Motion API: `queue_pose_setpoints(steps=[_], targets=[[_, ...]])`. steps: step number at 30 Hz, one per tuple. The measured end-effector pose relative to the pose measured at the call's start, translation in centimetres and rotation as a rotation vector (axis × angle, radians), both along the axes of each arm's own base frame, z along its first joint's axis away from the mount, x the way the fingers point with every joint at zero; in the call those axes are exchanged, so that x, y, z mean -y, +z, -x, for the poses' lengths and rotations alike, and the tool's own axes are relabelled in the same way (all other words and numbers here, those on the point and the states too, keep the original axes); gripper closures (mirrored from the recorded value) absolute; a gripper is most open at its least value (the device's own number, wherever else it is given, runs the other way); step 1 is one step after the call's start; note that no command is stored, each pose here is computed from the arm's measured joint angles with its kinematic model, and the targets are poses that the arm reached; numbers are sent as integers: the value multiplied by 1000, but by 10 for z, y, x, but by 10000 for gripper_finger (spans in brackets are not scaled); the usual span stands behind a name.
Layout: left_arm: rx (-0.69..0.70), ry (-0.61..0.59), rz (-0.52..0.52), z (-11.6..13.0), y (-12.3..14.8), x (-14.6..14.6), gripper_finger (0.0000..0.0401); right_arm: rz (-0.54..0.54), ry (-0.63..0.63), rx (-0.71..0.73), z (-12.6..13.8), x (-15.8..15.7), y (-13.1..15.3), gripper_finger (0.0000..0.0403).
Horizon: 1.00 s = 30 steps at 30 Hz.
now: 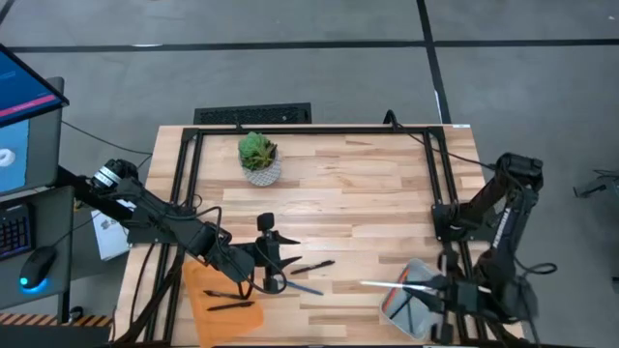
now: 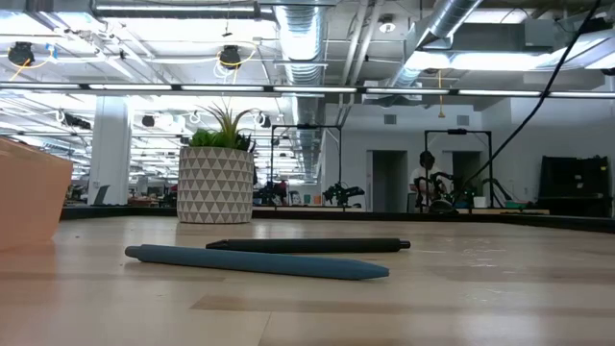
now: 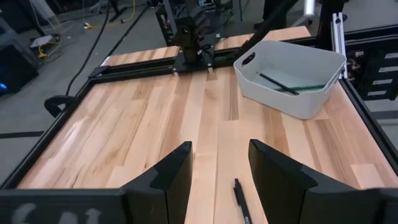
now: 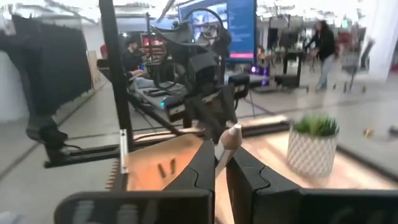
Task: Sort pens & pencils
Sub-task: Put the white pencil into the gray bin
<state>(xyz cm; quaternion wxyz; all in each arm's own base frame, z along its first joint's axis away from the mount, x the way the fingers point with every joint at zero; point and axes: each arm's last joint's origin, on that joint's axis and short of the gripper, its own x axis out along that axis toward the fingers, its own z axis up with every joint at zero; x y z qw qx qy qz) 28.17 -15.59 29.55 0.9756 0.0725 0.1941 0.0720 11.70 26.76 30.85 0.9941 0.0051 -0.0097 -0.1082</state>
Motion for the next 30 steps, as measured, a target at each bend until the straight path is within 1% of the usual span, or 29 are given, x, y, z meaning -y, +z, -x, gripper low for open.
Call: queue_pose_setpoints(steps=[3, 7, 12, 17, 22, 25, 27, 30], targets=[[3, 0, 3, 0, 0, 0, 250, -79, 13, 6, 15, -10, -7, 366], [3, 0, 4, 0, 0, 0, 250, -151, 79, 14, 34, -22, -17, 366], [-2, -8, 8, 0, 0, 0, 250, -138, 126, 3, 61, -33, -27, 366], [-7, -23, 19, 0, 0, 1, 250, -103, 180, -5, 78, -37, -30, 366], [-6, -23, 19, 0, 0, 1, 250, -95, 188, -7, 80, -37, -31, 366], [-6, -22, 19, 0, 0, 0, 250, -50, 188, -12, 80, -37, -30, 366], [-4, -22, 20, 0, 0, 0, 250, -24, 170, -15, 74, -36, -29, 366], [0, -22, 22, 0, 0, 1, 250, 41, 117, -25, 57, -32, -28, 366]])
